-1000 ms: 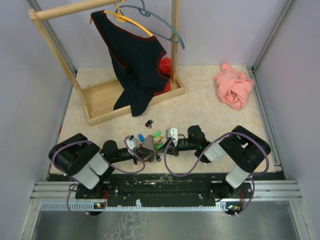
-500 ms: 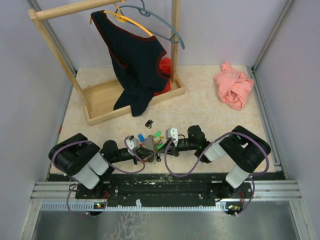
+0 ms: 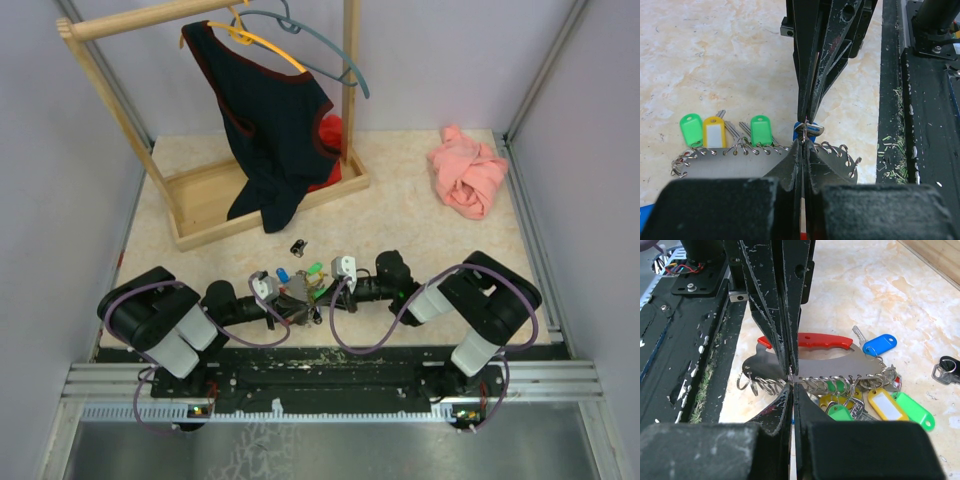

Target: Put the keys on the keyring

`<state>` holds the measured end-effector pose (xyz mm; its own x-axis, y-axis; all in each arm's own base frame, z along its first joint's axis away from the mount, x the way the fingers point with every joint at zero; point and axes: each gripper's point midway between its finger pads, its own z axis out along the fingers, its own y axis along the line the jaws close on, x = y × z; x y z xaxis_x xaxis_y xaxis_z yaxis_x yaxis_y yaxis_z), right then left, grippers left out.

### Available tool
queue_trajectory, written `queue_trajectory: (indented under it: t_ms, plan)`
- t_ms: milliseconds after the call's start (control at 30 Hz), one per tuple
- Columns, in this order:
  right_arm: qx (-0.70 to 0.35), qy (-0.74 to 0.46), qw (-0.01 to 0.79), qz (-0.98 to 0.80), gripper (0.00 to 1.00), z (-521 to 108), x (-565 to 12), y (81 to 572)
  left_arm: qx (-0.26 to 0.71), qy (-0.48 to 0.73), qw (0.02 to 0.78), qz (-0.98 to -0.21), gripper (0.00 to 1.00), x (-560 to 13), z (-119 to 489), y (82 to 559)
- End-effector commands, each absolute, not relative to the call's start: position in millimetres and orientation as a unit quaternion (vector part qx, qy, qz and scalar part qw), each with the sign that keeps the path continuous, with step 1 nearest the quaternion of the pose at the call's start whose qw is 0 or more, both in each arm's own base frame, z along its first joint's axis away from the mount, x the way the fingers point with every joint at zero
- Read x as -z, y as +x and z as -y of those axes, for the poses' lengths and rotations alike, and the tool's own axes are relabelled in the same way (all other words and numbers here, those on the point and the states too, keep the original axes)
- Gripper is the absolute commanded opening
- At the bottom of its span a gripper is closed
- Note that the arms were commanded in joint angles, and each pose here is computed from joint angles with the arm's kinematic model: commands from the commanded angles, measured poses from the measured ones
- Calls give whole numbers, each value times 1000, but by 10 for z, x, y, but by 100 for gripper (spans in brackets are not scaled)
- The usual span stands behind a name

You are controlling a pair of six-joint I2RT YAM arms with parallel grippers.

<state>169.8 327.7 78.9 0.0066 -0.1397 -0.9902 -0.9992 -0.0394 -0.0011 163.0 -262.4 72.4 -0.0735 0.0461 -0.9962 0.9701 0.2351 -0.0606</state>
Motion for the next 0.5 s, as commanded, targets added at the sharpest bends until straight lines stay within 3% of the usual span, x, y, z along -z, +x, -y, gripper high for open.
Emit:
queue_trajectory:
  t_ms: [0, 467]
  plan:
    - [-484, -552, 478, -483, 0, -3378, -973, 1672, 447, 435, 603, -498, 1, -1227, 2652, 1634]
    - [-484, -561, 458, -491, 0, -3423, -839, 1644, 450, 409, 605, -513, 1, -1261, 2628, 1675]
